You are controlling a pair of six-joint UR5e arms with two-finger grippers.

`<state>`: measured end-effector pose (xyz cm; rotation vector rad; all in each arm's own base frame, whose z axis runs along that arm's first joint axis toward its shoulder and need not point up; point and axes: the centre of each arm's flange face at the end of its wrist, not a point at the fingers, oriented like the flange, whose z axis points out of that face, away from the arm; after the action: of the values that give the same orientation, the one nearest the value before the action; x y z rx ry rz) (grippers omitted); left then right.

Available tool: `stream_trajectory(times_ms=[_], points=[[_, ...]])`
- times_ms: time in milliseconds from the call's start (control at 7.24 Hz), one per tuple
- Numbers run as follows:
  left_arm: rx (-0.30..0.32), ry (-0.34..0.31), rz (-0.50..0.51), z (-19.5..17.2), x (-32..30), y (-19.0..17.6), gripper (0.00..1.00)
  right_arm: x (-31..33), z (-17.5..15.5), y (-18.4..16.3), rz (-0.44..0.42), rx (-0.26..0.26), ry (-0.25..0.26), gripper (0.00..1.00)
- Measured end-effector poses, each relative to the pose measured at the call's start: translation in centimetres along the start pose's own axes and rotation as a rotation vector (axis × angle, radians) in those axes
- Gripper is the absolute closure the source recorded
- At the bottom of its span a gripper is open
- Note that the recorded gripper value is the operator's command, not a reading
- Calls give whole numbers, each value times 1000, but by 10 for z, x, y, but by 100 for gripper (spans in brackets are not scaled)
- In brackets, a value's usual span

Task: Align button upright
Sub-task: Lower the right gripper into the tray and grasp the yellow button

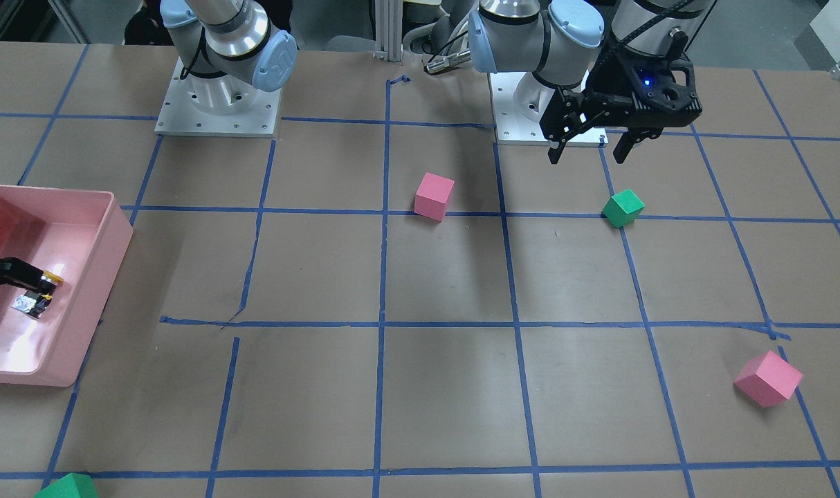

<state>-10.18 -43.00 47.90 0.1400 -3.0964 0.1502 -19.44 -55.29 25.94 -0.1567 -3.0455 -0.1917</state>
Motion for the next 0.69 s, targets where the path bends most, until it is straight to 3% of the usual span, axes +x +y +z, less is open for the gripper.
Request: stream_trajectory(times_ms=[276, 691], points=[[0, -1, 0, 0, 0, 0, 0, 4, 26, 4, 11, -35, -16, 0], [0, -1, 0, 0, 0, 0, 0, 5, 51, 2, 16, -37, -13, 0]])
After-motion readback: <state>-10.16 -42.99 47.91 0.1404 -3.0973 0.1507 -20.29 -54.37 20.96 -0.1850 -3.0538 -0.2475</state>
